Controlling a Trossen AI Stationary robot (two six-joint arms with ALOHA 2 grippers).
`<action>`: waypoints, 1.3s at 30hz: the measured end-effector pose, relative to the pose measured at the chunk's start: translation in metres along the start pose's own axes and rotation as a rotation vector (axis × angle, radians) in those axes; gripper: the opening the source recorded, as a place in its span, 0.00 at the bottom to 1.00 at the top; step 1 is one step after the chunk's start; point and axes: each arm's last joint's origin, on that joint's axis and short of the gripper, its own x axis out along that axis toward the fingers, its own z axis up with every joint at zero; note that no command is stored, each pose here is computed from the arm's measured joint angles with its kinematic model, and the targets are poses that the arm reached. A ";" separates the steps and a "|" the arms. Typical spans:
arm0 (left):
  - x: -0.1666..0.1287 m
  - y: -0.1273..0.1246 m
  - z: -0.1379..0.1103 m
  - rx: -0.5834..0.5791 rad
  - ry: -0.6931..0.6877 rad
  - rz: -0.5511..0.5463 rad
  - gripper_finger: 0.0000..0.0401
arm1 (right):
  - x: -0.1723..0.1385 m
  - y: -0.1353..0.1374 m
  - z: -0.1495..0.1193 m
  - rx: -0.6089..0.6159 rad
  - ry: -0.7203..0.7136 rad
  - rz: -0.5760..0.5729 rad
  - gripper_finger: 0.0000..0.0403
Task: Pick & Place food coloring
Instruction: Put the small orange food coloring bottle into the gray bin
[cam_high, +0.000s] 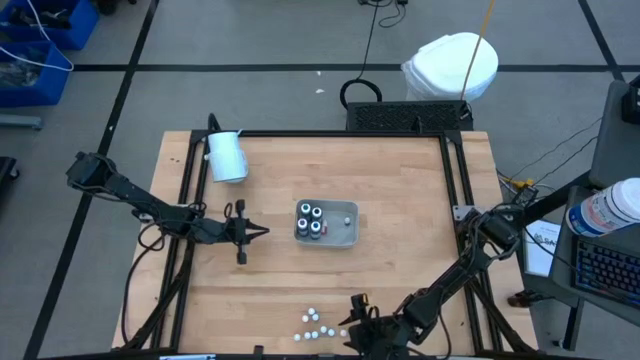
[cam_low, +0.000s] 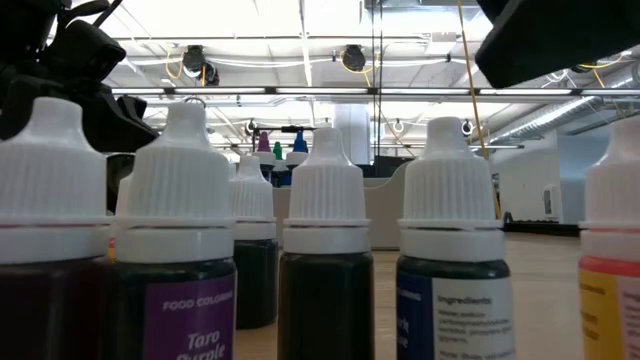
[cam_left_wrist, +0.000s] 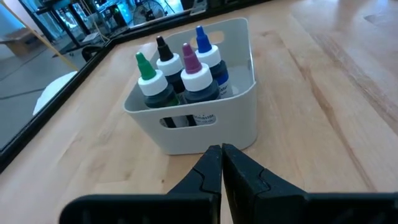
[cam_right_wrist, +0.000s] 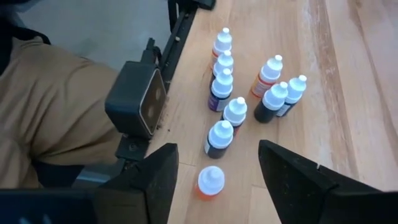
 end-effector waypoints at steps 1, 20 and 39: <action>0.000 0.000 0.000 0.005 0.000 0.000 0.05 | 0.000 0.000 0.000 0.002 0.000 0.000 0.52; 0.000 0.000 0.000 0.001 0.000 0.000 0.05 | 0.025 0.001 -0.018 0.017 0.039 0.001 0.52; 0.000 0.000 0.000 0.005 0.000 0.000 0.05 | 0.026 -0.005 -0.021 0.013 0.077 -0.024 0.22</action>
